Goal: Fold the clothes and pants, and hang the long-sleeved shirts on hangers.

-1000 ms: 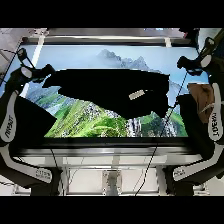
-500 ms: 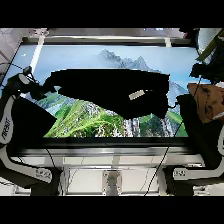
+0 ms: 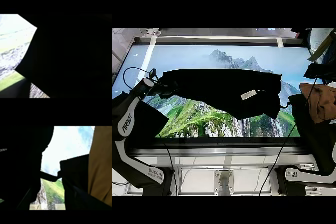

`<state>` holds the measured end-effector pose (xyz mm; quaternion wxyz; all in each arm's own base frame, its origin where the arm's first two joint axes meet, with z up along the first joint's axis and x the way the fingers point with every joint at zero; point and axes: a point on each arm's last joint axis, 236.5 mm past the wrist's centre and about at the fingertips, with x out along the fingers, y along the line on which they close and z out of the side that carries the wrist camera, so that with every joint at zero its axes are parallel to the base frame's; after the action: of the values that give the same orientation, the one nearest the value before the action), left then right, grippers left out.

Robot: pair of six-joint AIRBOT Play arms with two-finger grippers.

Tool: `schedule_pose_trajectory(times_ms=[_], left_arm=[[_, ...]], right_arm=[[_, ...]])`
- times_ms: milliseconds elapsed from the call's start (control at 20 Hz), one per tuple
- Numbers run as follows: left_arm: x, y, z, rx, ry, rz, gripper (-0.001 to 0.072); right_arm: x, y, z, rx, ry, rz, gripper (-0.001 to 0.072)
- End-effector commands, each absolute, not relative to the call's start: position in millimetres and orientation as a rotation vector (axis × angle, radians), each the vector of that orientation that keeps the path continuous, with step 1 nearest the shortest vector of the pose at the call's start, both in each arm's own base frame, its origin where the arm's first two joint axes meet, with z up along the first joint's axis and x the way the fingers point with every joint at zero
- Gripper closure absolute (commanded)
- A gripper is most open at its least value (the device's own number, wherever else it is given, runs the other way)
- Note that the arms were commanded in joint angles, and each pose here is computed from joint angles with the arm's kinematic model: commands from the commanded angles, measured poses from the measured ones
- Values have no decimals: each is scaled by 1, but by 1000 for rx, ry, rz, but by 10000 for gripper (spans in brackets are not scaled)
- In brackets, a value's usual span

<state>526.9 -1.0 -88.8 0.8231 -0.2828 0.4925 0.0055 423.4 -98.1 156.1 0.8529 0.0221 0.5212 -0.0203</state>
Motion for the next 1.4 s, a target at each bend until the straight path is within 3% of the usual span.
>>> schedule_pose_trajectory(times_ms=[0, 50, 100, 300, 450, 550, 800, 1100, 1350], left_arm=[[536, 0, -89, -611, 1007, 19, 516], [538, 1, -87, -609, 999, 20, 683], [539, 1, -84, -609, 994, 17, 699], [529, 16, -37, -474, 964, 3, 700], [487, 51, 21, -232, 994, 37, 701], [460, 59, 71, -163, 966, 53, 700], [418, 55, 183, -81, 747, 69, 701], [371, 79, 171, 12, 906, 165, 700], [378, 79, 154, 3, 949, 155, 700]], right_arm=[[424, -88, 158, 66, 1090, -6, 153], [424, -88, 158, 67, 1091, -5, 153], [424, -88, 158, 67, 1090, -5, 153], [409, -79, 111, 126, 1202, 30, 153], [367, -65, 45, 169, 1390, 67, 152], [346, -51, 13, 214, 1457, 108, 152], [375, 20, -2, 339, 1314, 285, 152], [425, 113, -10, 121, 1112, 392, 153], [419, 177, -64, 53, 1177, 448, 155]])
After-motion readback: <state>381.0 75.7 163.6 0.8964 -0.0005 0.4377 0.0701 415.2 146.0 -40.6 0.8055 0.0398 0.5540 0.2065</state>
